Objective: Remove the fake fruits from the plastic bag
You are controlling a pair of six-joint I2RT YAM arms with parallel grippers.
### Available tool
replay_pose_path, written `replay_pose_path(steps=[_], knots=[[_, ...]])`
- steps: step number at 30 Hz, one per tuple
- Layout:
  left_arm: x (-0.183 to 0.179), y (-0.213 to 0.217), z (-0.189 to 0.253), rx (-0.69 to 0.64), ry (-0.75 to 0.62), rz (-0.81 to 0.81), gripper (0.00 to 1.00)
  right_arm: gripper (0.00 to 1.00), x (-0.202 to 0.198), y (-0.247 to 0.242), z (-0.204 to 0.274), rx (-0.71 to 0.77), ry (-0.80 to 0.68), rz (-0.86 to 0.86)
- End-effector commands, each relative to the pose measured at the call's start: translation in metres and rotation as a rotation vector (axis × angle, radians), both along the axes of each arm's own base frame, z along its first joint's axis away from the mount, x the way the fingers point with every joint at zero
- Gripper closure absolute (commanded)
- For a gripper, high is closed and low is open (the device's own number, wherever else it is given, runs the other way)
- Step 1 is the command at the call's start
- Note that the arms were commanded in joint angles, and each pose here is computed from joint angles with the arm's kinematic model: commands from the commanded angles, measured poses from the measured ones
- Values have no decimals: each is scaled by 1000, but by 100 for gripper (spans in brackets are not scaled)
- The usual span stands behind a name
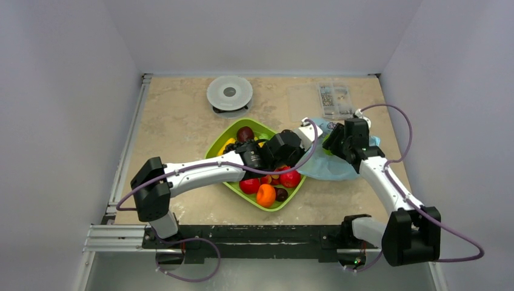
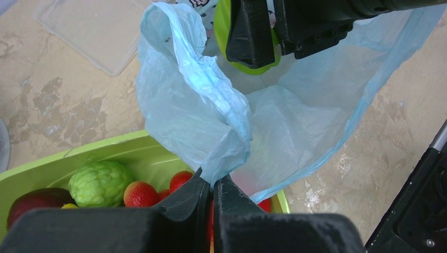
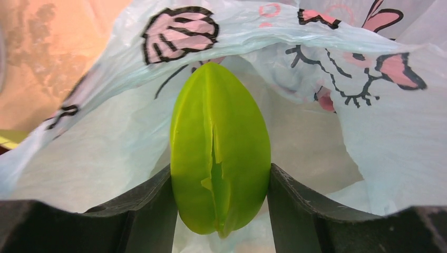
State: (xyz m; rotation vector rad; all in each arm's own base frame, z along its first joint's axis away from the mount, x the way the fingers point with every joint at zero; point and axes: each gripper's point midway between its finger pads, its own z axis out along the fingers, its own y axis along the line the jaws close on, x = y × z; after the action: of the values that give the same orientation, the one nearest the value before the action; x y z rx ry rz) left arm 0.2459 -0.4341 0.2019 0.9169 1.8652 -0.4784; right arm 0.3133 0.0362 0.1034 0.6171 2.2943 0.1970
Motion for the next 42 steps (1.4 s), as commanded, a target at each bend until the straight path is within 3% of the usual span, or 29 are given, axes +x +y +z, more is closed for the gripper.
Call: replay_pose_path(steps=[1, 2, 7, 10, 12, 18, 22, 25, 29, 32, 37, 42], knots=[[6, -4, 15, -14, -32, 17, 100, 100, 5, 6, 52, 47, -116, 7], [7, -3, 16, -4, -21, 29, 96, 100, 4, 5, 61, 41, -125, 6], [3, 5, 30, -5, 66, 72, 54, 100, -7, -12, 108, -51, -139, -18], [-7, 15, 44, -65, 129, 67, 18, 100, -18, -13, 127, -63, -135, -3], [-17, 28, 58, -112, 167, 71, 9, 100, -22, -5, 147, -40, -182, 41], [-45, 89, 88, -166, 154, 70, 5, 100, -23, 47, 217, 14, -316, 258], [-53, 152, 103, -154, 82, 162, 5, 100, -21, 110, 263, 34, -371, 422], [-58, 208, 122, -162, 13, 263, 5, 100, -24, 164, 268, 70, -366, 528], [-73, 290, 146, -223, -65, 411, 3, 100, -35, 238, 235, 69, -291, 663], [-86, 333, 153, -284, -88, 476, 2, 100, -41, 267, 186, 0, -177, 687], [-101, 374, 149, -346, -69, 550, 1, 100, -50, 264, 97, -191, 47, 644], [-106, 382, 140, -356, -39, 569, 1, 96, -56, 248, 46, -295, 165, 592]])
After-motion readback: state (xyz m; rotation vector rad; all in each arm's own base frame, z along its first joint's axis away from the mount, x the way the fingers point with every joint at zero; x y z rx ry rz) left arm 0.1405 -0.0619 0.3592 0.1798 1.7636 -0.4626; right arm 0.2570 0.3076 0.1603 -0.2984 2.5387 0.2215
